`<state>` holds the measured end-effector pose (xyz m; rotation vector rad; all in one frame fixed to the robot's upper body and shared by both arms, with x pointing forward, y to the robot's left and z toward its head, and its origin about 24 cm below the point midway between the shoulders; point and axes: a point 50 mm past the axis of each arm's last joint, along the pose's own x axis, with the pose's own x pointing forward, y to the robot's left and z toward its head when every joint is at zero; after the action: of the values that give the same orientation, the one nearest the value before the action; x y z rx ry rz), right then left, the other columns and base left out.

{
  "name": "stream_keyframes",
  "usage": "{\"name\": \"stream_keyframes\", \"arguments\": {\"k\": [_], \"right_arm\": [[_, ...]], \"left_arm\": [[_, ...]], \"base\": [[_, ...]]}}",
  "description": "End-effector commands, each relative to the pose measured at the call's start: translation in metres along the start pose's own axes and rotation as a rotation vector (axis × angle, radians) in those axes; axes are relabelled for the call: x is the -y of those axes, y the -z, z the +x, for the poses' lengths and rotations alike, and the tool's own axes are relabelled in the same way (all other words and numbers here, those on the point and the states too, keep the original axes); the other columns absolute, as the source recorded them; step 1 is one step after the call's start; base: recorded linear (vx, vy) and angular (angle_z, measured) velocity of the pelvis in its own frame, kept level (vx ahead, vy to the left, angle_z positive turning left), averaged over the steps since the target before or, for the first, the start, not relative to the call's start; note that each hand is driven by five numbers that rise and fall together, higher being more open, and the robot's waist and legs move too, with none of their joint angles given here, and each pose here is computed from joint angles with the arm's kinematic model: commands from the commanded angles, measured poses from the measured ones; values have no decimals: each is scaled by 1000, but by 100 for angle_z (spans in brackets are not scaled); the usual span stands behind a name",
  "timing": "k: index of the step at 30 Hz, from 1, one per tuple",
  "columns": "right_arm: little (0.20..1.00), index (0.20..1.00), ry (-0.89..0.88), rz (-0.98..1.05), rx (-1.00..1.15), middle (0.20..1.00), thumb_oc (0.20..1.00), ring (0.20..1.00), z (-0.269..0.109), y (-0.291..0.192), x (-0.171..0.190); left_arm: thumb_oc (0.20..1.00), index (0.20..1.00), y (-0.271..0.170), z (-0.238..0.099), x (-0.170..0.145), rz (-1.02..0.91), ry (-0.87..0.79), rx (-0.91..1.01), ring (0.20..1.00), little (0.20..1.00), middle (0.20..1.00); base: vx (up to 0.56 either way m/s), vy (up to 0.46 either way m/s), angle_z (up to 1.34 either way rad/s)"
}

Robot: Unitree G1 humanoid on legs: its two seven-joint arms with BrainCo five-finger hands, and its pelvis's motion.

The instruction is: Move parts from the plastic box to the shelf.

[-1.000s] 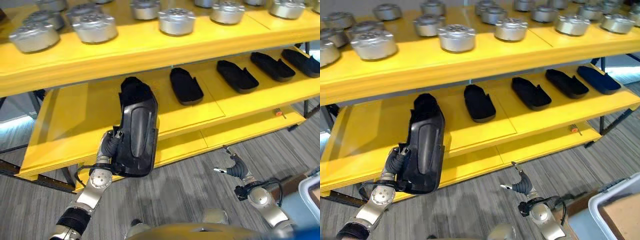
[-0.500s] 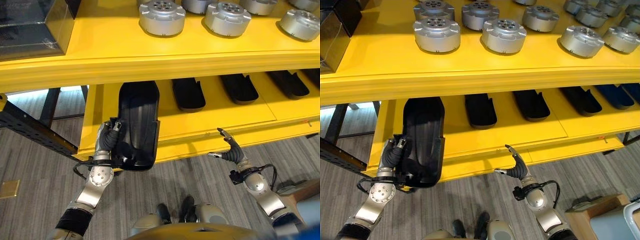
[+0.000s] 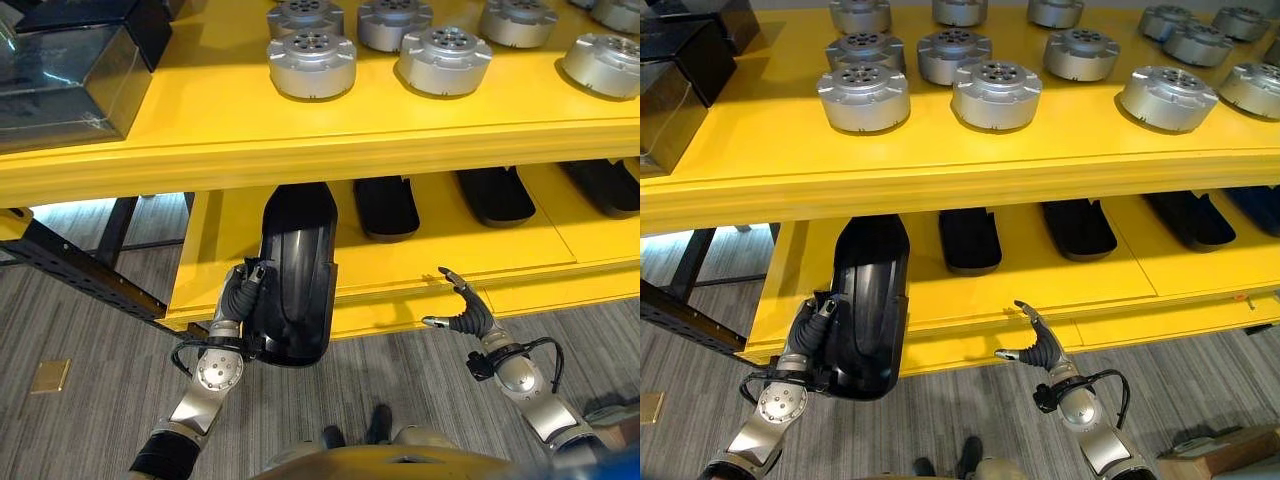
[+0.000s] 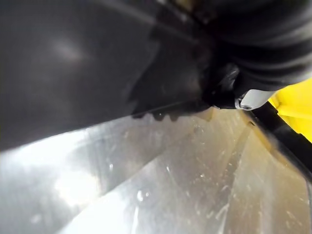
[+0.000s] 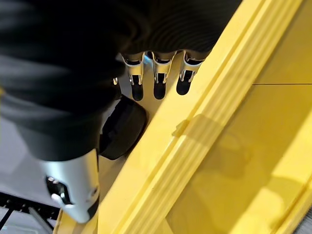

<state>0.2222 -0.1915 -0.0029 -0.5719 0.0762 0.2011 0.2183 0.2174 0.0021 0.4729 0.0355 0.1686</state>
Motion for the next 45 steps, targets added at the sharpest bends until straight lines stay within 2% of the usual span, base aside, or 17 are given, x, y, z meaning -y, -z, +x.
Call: {"name": "stream_keyframes", "arguments": {"k": [1,7,14,19,29,36,39,41,45], "right_arm": [[1000,1000,9,-23,205,1000,1000,1000,10,-34,8],[1000,1000,-23,-19,223,1000,1000,1000,9,-41,10],[1000,1000,-67,-59,219,1000,1000,1000,12,-39,9],[1000,1000,-179,-61,185,1000,1000,1000,1,-29,4],[1000,1000,-186,-27,125,1000,1000,1000,-4,-19,-8],[1000,1000,-148,-32,163,1000,1000,1000,5,-31,-8],[1000,1000,-143,-72,207,1000,1000,1000,19,-43,-7],[1000,1000,-127,-87,244,1000,1000,1000,29,-54,-2],[1000,1000,-120,-94,272,1000,1000,1000,34,-61,2]], "left_arm": [[200,200,-19,20,-20,-44,-134,87,200,200,200],[200,200,-1,29,-28,-47,-276,-48,200,200,200],[200,200,-10,50,-23,-80,-341,-60,200,200,200],[200,200,-4,51,-26,-46,-334,-87,200,200,200],[200,200,-7,61,-16,31,-300,-99,200,200,200],[200,200,-13,71,-22,50,-379,-88,200,200,200],[200,200,-38,102,-37,59,-444,-38,200,200,200],[200,200,-73,133,-64,85,-502,36,200,200,200],[200,200,-100,151,-84,151,-528,90,200,200,200]], "base": [[46,-64,2],[98,-118,-1],[4,-30,8],[105,290,-24],[70,187,7],[-82,13,11],[-245,-49,-4],[-254,-49,-17],[-146,-7,-14]]}}
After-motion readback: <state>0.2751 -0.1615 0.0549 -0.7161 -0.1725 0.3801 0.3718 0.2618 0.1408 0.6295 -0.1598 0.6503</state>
